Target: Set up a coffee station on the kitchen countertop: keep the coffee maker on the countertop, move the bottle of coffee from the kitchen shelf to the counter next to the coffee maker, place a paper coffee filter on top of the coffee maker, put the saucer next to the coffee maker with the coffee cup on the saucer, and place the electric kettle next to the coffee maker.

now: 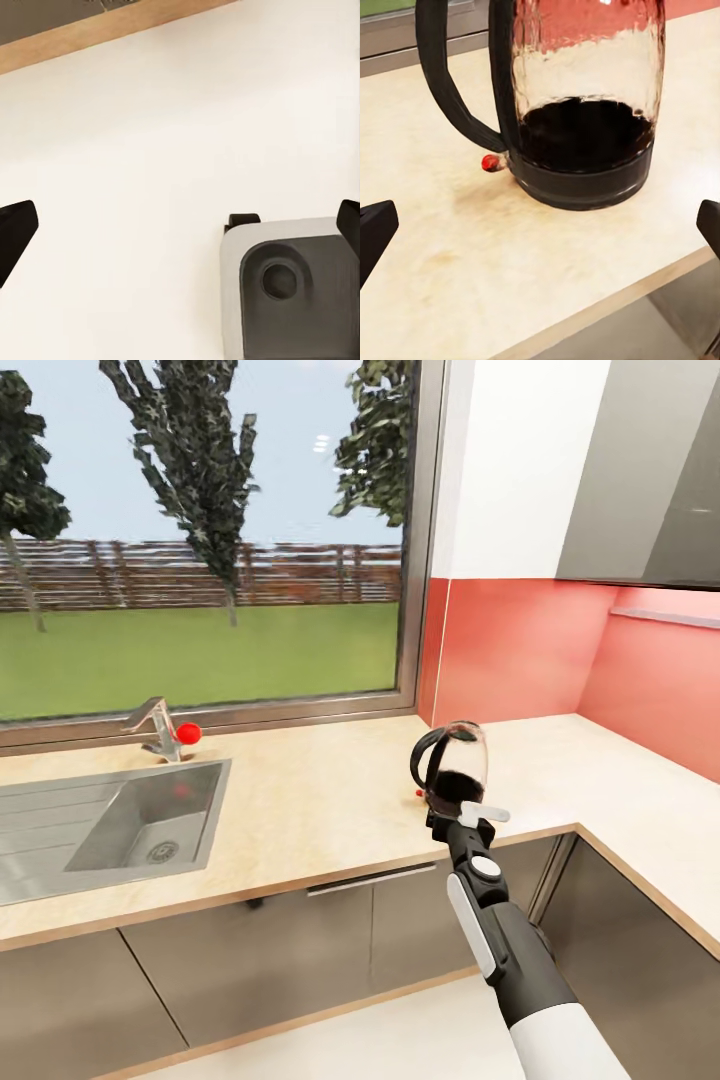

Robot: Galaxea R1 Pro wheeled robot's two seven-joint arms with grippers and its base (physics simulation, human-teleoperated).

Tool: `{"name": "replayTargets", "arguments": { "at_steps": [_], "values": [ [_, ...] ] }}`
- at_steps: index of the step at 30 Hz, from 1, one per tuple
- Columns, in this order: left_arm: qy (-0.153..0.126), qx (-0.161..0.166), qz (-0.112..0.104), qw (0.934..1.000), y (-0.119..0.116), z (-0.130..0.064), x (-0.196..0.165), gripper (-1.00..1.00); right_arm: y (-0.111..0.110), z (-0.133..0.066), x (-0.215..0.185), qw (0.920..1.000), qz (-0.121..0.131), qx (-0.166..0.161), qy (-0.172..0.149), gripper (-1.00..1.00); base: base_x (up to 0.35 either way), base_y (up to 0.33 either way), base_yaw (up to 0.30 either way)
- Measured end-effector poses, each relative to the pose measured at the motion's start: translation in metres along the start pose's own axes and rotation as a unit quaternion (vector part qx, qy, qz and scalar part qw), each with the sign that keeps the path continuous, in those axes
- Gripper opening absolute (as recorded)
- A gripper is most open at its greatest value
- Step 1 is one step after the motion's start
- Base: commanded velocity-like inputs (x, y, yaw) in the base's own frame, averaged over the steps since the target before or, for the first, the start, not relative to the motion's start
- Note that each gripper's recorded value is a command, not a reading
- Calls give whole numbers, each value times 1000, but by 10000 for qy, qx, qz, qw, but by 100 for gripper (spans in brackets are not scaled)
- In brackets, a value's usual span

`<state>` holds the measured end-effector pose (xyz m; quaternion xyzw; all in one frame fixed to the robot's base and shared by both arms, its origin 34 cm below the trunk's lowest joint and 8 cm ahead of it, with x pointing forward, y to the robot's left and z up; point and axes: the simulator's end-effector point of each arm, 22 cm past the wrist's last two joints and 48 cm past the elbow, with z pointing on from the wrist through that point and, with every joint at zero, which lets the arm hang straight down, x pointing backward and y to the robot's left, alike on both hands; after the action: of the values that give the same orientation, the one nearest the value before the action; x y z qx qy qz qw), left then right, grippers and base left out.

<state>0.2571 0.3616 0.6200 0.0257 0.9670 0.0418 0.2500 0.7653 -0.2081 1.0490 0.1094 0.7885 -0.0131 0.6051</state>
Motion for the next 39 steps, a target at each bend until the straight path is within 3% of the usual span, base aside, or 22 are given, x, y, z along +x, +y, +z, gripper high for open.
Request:
{"name": "replayTargets", "arguments": {
  "at_steps": [6, 8, 11, 19, 26, 39],
  "values": [
    [2, -347, -75, 9994, 61, -9, 4, 100, 0, 0, 0, 10000, -2, -2, 1, 100, 2, -2, 0],
    [0, -519, -212, 9984, 82, -13, 6, 100, 0, 0, 0, 10000, -2, -3, 3, 100, 0, 0, 0],
    [-22, -532, -365, 9979, 90, -16, 7, 100, 1, 0, 1, 10000, -1, -11, 8, 100, 0, 0, 0],
    [-12, -324, -588, 9977, 81, -15, 8, 100, 8, -2, 1, 10000, -33, -91, -6, 100, 0, 0, 0],
    [0, -311, -611, 9977, 79, -15, 9, 100, 48, -12, 3, 9983, -328, -485, -60, 100, 0, 0, 0],
    [38, -310, -608, 9977, 79, -16, 12, 100, 51, -12, 6, 9979, -377, -521, -63, 100, 0, 0, 84]
  ]
}}
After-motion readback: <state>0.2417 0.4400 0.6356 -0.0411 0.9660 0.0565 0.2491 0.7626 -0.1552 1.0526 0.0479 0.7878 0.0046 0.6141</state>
